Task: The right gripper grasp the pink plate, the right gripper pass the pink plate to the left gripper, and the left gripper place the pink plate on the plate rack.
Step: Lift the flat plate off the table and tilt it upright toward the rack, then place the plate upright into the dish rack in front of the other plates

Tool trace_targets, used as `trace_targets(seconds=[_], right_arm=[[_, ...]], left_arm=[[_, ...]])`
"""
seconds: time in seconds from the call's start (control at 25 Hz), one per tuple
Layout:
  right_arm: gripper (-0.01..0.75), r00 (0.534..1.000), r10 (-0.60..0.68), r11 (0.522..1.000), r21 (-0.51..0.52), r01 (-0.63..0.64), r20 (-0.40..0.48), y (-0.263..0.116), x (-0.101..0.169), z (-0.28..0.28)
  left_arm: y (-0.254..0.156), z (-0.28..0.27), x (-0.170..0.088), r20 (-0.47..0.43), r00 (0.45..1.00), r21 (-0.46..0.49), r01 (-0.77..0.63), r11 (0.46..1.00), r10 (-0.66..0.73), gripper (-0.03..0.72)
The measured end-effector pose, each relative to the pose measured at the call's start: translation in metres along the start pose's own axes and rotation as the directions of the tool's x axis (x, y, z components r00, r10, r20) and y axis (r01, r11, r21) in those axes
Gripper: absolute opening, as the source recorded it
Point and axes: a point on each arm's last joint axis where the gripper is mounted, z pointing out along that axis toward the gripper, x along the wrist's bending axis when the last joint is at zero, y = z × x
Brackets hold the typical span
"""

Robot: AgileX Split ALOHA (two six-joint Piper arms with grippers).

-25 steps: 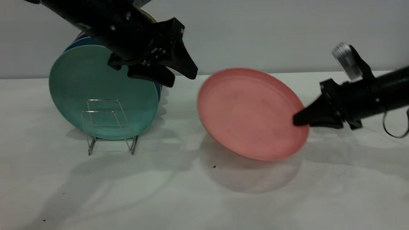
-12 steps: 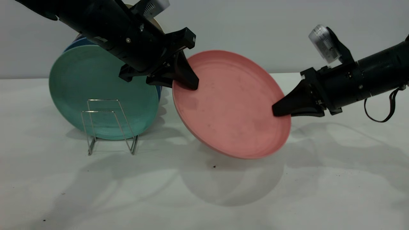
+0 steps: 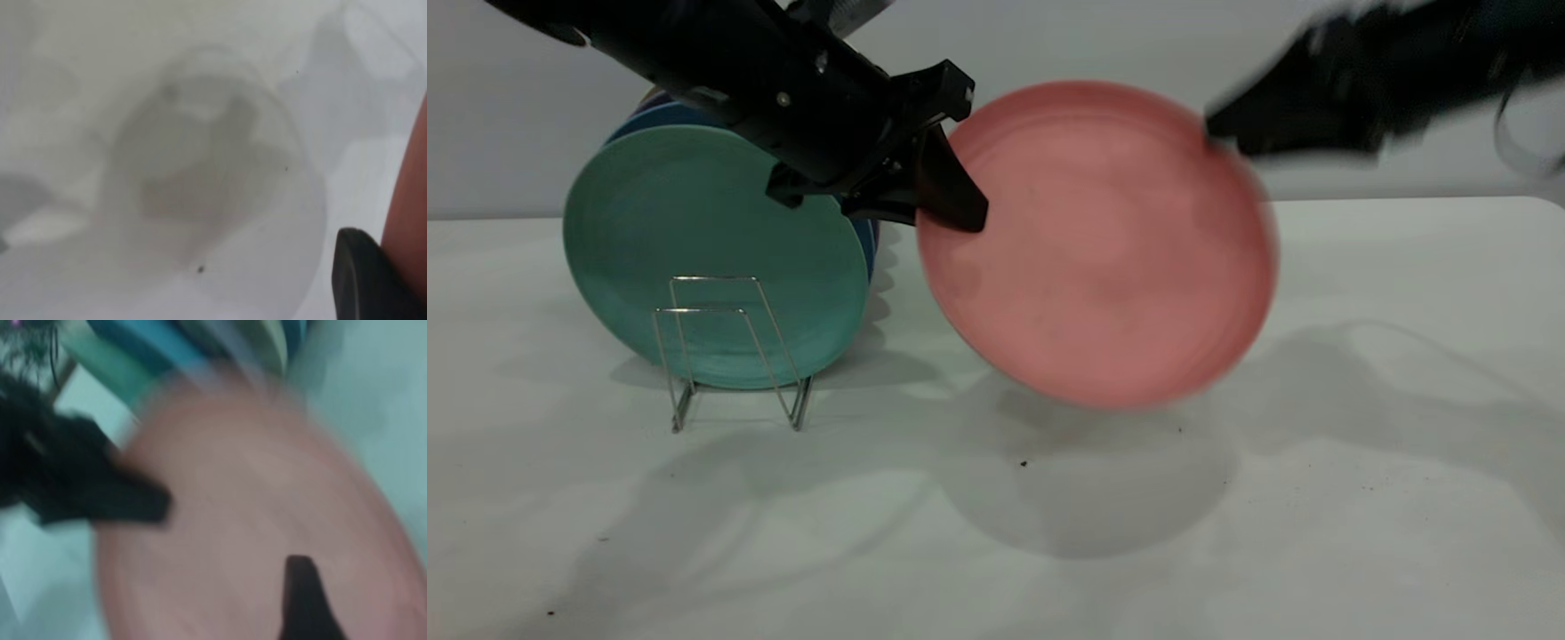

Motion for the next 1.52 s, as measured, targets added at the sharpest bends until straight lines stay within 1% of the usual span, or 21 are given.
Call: trace_targets(seconds=[0.08,0.12,0.2,0.24,0.28,0.36,0.48,0.56,0.68,0.76,0.84,0.96,1.08,1.16,1.24,1.32,1.4,1.52], right_arm=[[0.55,0.999,-0.047,0.995,-0.083,0.047,0.007,0.025,0.023,-0.03],[0.57,0.998,-0.066,0.992,-0.107,0.067,0.011,0.034,0.032,-0.044],[0.587,0.995,-0.096,0.986,-0.139,0.097,0.016,0.047,0.054,-0.072],[0.585,0.993,-0.118,0.982,-0.143,0.12,0.022,0.053,0.067,-0.089],[0.576,0.991,-0.135,0.983,-0.124,0.137,0.023,0.054,0.078,-0.1],[0.545,0.987,-0.159,0.985,-0.071,0.16,0.017,0.053,0.104,-0.122],[0.486,0.985,-0.169,0.984,0.064,0.166,0.034,0.042,0.136,-0.146],[0.448,0.983,-0.156,0.981,0.134,0.142,0.101,0.034,0.153,-0.163],[0.394,0.963,-0.13,0.979,0.186,0.086,0.238,0.023,0.171,-0.185],[0.372,0.94,-0.131,0.977,0.201,0.069,0.314,0.013,0.182,-0.198],[0.362,0.917,-0.138,0.975,0.212,0.061,0.373,-0.003,0.194,-0.21],[0.36,0.897,-0.136,0.976,0.214,0.048,0.422,-0.032,0.209,-0.221],[0.358,0.886,-0.141,0.975,0.218,0.046,0.442,-0.066,0.221,-0.227],[0.357,0.883,-0.139,0.973,0.228,0.038,0.449,-0.089,0.223,-0.226],[0.357,0.872,-0.149,0.975,0.217,0.051,0.466,-0.11,0.23,-0.229],[0.357,0.862,-0.143,0.978,0.205,0.046,0.486,-0.131,0.233,-0.23],[0.357,0.84,-0.145,0.98,0.19,0.051,0.523,-0.149,0.236,-0.234],[0.357,0.798,-0.155,0.983,0.175,0.063,0.583,-0.174,0.237,-0.237]], left_arm=[[0.002,-0.004,-0.001,-0.013,0.997,-0.009,-0.076,0.997,0.076,0.054],[0.004,-0.008,-0.003,-0.024,0.991,-0.016,-0.132,0.991,0.132,0.054],[0.011,-0.025,-0.008,-0.05,0.965,-0.037,-0.258,0.966,0.256,0.054],[0.014,-0.035,-0.01,-0.066,0.945,-0.042,-0.323,0.945,0.32,0.054],[0.018,-0.048,-0.013,-0.086,0.915,-0.045,-0.398,0.916,0.393,0.054],[0.024,-0.075,-0.018,-0.142,0.843,-0.042,-0.529,0.847,0.519,0.054],[0.03,-0.118,-0.022,-0.241,0.697,-0.002,-0.696,0.718,0.675,0.054],[0.032,-0.141,-0.022,-0.296,0.596,0.042,-0.773,0.634,0.747,0.054],[0.033,-0.172,-0.02,-0.354,0.421,0.139,-0.86,0.492,0.835,0.054],[0.032,-0.188,-0.015,-0.369,0.3,0.215,-0.893,0.395,0.88,0.054],[0.032,-0.197,-0.008,-0.367,0.224,0.27,-0.903,0.334,0.903,0.054],[0.029,-0.202,0.0,-0.327,0.162,0.317,-0.909,0.269,0.931,0.054],[0.028,-0.205,0.005,-0.282,0.073,0.36,-0.916,0.176,0.957,0.054],[0.028,-0.206,0.006,-0.254,0.001,0.382,-0.919,0.101,0.967,0.054],[0.028,-0.206,0.006,-0.231,-0.054,0.397,-0.917,0.043,0.971,0.054],[0.028,-0.206,0.006,-0.218,-0.086,0.403,-0.915,0.01,0.972,0.054],[0.028,-0.205,0.006,-0.215,-0.097,0.406,-0.914,-0.001,0.972,0.054],[0.029,-0.202,0.009,-0.22,-0.101,0.411,-0.911,-0.002,0.97,0.054]])
